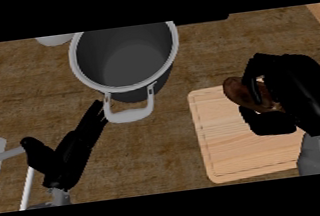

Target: Pick the sweet potato from the cutting board and place it in the pot

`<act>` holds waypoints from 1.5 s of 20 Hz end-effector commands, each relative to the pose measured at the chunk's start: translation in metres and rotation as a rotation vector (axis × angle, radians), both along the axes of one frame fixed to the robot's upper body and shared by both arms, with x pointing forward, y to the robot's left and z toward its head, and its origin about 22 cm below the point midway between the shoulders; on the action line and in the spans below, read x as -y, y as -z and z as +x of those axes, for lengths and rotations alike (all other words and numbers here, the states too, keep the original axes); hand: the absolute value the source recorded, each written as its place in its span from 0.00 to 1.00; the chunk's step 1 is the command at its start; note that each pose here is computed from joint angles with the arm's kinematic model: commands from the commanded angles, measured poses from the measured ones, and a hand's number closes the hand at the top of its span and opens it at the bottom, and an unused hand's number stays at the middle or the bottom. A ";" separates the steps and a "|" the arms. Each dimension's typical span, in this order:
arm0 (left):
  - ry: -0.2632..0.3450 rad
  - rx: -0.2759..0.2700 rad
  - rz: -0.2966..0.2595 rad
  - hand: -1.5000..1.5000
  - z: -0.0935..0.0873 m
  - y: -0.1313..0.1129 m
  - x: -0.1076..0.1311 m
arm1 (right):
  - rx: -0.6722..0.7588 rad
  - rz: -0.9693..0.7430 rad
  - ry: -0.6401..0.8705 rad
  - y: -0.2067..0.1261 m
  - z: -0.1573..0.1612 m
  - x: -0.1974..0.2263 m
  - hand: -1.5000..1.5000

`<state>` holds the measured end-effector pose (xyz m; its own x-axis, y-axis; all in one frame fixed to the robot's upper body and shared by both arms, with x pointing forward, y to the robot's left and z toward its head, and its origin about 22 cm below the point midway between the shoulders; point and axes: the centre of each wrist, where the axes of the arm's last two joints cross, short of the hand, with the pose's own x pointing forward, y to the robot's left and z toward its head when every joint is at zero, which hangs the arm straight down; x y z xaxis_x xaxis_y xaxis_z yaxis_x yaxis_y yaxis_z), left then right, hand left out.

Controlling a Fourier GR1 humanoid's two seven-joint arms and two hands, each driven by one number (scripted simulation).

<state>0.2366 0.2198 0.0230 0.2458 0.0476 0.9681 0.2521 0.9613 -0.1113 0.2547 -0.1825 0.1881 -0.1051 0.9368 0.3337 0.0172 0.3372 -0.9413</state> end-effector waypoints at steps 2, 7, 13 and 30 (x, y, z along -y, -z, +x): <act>-0.003 0.014 0.003 0.50 -0.008 0.002 -0.005 | 0.117 0.085 -0.090 -0.049 -0.017 -0.012 1.00; 0.034 -0.003 0.006 0.50 -0.007 -0.011 -0.005 | 0.119 0.213 -0.125 -0.076 0.009 -0.049 1.00; 0.010 0.006 -0.002 0.50 -0.003 0.022 -0.006 | 0.122 0.272 -0.135 -0.122 0.046 -0.068 1.00; 0.033 0.009 0.009 0.50 0.014 -0.006 0.002 | 0.076 0.253 -0.192 -0.063 0.160 -0.151 1.00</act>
<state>0.2448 0.2117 0.0289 0.2380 0.0388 0.9705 0.2876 0.9516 -0.1086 0.3982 -0.0404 0.2769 -0.2987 0.7855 0.5420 -0.0172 0.5634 -0.8260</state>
